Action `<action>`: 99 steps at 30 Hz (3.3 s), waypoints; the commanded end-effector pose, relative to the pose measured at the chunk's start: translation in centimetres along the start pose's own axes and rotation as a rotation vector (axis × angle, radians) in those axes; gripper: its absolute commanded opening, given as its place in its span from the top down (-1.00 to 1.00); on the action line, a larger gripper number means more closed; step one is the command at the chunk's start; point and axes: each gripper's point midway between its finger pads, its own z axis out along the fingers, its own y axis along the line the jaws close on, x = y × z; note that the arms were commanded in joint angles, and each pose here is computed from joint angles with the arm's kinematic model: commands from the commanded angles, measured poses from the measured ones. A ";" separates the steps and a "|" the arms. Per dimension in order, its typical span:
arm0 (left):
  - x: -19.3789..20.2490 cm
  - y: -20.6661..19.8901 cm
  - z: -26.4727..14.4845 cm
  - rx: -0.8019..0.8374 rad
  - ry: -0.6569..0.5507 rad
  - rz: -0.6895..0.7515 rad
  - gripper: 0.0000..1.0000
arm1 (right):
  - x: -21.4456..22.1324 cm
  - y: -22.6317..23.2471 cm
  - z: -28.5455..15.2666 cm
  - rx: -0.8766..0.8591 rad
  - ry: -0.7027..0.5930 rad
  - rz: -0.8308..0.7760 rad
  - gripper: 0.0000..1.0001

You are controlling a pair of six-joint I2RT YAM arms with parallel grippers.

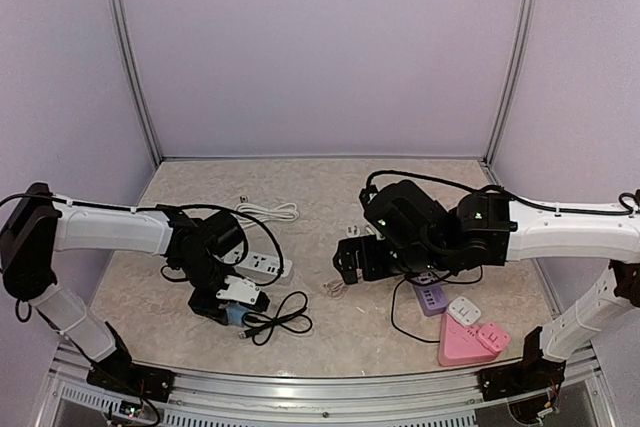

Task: Insert the plug
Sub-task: Move the plug to the center of the board, then pick up the plug from the center of the board.

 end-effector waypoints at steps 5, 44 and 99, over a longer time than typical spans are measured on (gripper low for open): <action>-1.2 1.5 -1.5 -0.055 -0.038 -0.098 -0.26 | 0.6 1.0 0.6 -0.021 0.030 -0.024 -0.99; -13.5 9.3 -27.0 -0.582 -0.386 -0.158 1.00 | -15.3 9.9 -10.2 -0.649 -0.458 0.217 -0.74; -1.7 9.1 -12.4 -0.341 -0.112 -0.001 -0.79 | -9.3 1.4 -1.4 -0.322 -0.261 0.032 1.00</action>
